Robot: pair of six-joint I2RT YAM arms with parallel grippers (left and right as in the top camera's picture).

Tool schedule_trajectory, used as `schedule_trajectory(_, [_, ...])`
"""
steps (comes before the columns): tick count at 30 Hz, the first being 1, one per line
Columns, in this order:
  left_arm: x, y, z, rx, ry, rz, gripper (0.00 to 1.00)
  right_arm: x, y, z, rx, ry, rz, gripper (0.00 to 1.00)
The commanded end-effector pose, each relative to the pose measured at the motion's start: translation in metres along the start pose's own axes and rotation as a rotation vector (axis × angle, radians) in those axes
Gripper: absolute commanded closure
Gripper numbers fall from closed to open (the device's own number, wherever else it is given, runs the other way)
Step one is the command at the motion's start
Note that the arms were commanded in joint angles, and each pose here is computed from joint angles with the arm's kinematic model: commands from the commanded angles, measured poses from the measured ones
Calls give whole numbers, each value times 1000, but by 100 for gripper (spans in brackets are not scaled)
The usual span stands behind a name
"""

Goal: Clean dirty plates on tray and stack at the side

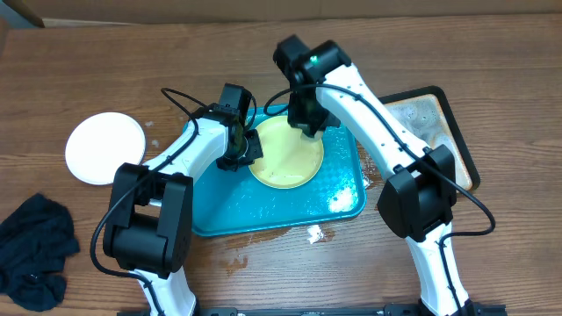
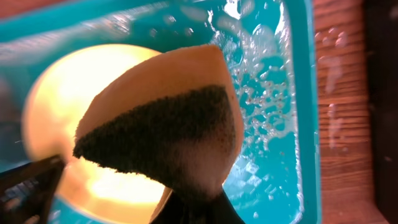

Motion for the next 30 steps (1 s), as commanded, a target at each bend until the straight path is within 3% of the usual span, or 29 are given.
schedule_trajectory(1, [12,-22,29,-165,34,42,96,-6,23,-4,-14,-3,-51,96])
schedule_trajectory(6, [11,-8,33,-215,35,31,96,-15,22,-28,25,-53,-27,96])
schedule_trajectory(15, [-2,64,37,-470,31,-23,96,-40,18,-80,49,-130,-3,96])
schedule_trajectory(30, [-18,191,-11,-668,-59,-359,96,-55,16,-108,60,-167,-19,96])
Point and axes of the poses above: each gripper's point midway between its finger pads, its own y axis back along the fingers, its own z axis along the line the jaws close on, x = y × z, the point moved 8 cm from there along y, back along the fingers, and after that the axes turned 1 degree about y, right-handed, at the moved point
